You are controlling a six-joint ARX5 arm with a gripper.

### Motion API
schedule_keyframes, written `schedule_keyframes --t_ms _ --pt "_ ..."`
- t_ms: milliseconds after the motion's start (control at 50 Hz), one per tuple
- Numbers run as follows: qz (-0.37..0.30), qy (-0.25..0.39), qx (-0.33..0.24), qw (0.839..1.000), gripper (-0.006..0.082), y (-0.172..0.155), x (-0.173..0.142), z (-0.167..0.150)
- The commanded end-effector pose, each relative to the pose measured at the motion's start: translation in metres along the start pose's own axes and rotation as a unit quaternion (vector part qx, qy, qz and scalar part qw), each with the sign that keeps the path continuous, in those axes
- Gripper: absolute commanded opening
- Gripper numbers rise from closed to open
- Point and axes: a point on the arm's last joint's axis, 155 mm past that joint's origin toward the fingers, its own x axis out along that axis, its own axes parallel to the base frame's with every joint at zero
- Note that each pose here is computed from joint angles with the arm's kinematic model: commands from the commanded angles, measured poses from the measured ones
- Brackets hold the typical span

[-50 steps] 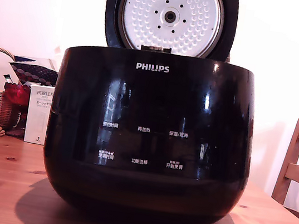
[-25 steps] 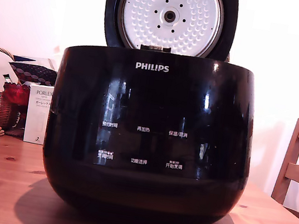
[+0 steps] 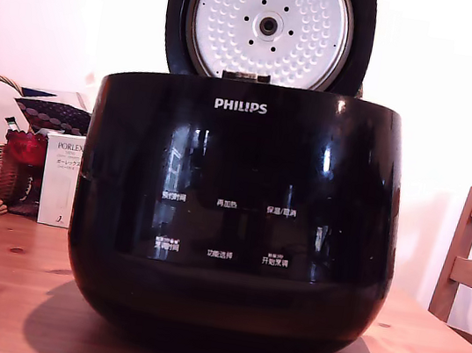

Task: Pick up the metallic pot next to the rice cooker

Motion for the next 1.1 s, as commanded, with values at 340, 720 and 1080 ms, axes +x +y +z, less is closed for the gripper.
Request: schedule_keyframes --t_ms 340,720,1080 --pt "-0.076 0.119 -0.031 0.99 0.0456 -0.003 0.059 -0.017" --pt "-0.088 0.151 -0.054 0.983 0.0456 0.017 0.111 -0.016" --pt "-0.111 0.172 -0.048 0.978 0.0452 0.019 0.151 -0.017"
